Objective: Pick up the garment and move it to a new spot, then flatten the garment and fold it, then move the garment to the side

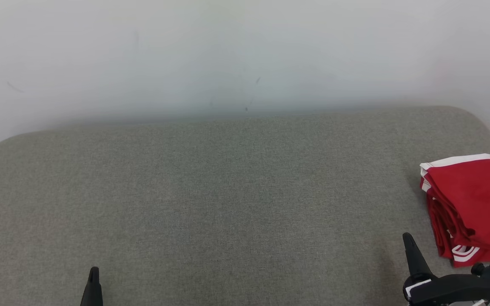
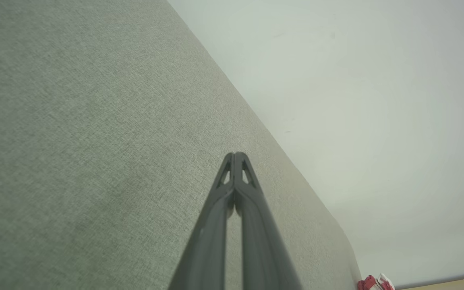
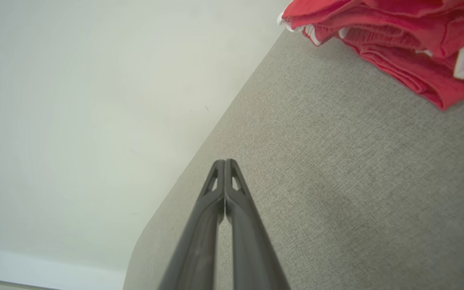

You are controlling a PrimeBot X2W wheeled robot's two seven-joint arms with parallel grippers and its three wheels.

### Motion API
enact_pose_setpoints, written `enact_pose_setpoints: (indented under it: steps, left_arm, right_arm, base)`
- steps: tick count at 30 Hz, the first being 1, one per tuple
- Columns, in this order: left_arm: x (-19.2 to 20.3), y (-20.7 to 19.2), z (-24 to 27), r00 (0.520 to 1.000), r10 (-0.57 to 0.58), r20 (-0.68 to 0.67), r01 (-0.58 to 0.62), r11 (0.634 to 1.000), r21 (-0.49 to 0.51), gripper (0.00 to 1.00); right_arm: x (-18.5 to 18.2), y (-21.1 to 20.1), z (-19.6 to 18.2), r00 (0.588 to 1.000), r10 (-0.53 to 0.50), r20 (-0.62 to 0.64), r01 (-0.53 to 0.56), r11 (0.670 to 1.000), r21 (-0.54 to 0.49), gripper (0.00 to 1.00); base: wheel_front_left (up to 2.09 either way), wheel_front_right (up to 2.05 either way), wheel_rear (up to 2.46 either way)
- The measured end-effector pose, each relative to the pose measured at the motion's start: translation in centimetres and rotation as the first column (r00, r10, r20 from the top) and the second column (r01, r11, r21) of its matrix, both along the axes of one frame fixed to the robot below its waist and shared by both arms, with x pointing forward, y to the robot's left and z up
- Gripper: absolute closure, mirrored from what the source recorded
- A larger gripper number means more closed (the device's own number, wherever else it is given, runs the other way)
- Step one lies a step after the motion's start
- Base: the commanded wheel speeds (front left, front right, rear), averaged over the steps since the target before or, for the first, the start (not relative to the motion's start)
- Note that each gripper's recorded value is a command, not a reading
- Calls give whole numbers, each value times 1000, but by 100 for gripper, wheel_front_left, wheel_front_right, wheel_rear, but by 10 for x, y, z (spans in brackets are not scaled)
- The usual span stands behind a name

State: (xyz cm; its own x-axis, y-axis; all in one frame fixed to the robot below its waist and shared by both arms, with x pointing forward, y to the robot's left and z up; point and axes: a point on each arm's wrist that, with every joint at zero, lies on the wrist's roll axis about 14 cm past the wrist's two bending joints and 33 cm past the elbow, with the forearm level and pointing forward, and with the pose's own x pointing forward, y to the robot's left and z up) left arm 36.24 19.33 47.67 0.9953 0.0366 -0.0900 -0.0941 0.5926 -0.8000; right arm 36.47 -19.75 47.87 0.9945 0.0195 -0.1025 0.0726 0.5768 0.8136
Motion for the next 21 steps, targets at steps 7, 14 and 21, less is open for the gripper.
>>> enact_pose_setpoints:
  steps: [7,14,21]
  left_arm:
    - [4,1,4,1000,4,8,-3,997,-81,100]
    - [6,1,4,1000,9,7,-7,989,-151,100]
    - [9,2,7,1000,9,19,-5,976,-218,100]
  right_arm:
    - [3,-1,3,1000,-15,7,14,997,76,100]
    - [7,-1,8,1000,-22,20,19,989,145,100]
    - [8,-2,10,999,-32,24,27,977,211,100]
  base:
    - [0,0,0]
    - [0,0,0]
    - [0,0,0]
